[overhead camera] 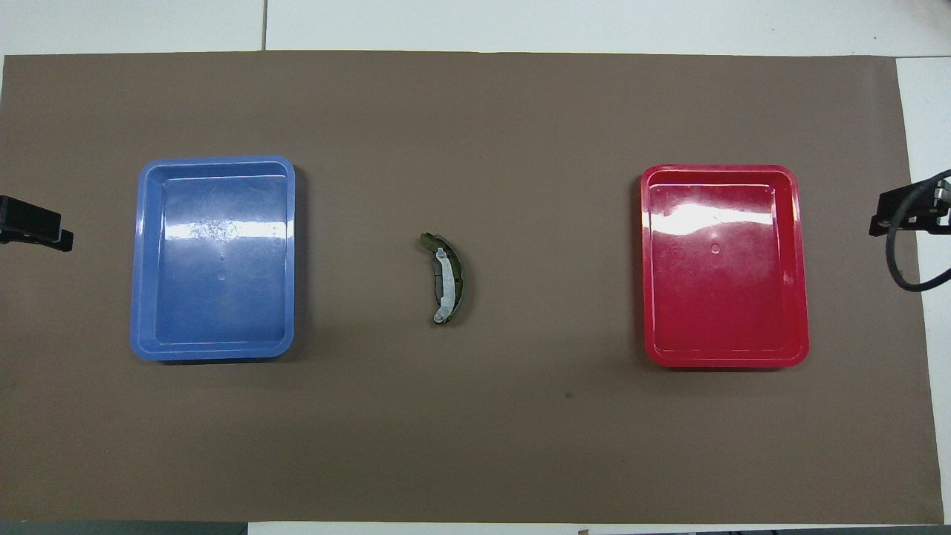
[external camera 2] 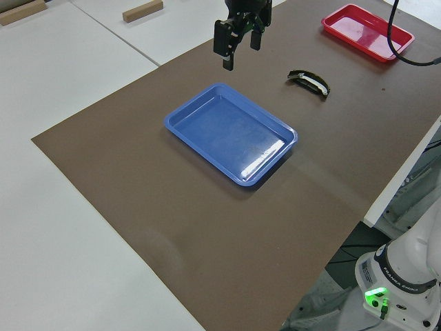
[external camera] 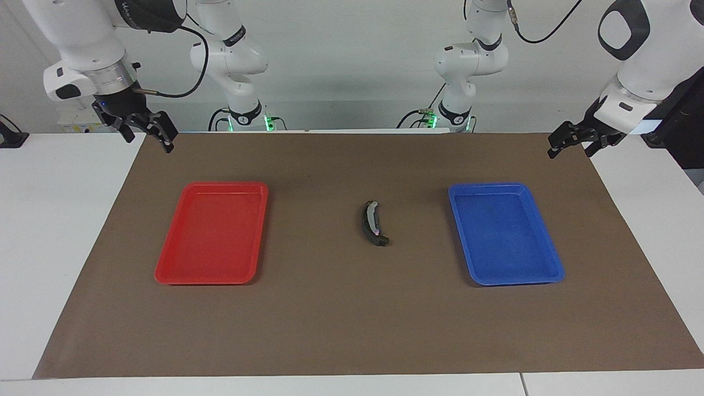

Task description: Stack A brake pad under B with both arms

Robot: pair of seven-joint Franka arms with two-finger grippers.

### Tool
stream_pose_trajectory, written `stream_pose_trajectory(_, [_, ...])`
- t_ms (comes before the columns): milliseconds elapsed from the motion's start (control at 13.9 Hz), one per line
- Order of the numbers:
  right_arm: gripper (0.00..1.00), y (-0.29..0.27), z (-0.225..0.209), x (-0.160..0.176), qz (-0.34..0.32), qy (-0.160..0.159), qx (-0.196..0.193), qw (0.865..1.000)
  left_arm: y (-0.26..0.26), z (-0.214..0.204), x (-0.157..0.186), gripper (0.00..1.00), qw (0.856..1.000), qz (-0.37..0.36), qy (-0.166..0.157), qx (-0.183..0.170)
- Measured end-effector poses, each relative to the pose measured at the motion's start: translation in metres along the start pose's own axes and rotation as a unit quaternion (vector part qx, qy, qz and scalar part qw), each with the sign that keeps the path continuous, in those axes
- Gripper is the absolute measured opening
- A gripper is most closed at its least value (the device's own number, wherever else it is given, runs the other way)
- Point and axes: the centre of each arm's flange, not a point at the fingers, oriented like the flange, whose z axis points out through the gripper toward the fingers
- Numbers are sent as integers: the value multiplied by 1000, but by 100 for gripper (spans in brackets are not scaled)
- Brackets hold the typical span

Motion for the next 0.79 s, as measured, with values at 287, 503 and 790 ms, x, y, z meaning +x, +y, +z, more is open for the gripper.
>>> stream_pose_trajectory(287, [100,-9,1,-3,-9,-6,-2,1000,0,0,0,100,1000,0,0,0])
stream_pose_trajectory(503, [100,-7,1,-3,-8,-7,-2,1000,0,0,0,100,1000,0,0,0])
stream_pose_trajectory(790, [100,-5,1,-2,-57,-7,-1,998,0,0,0,100,1000,0,0,0])
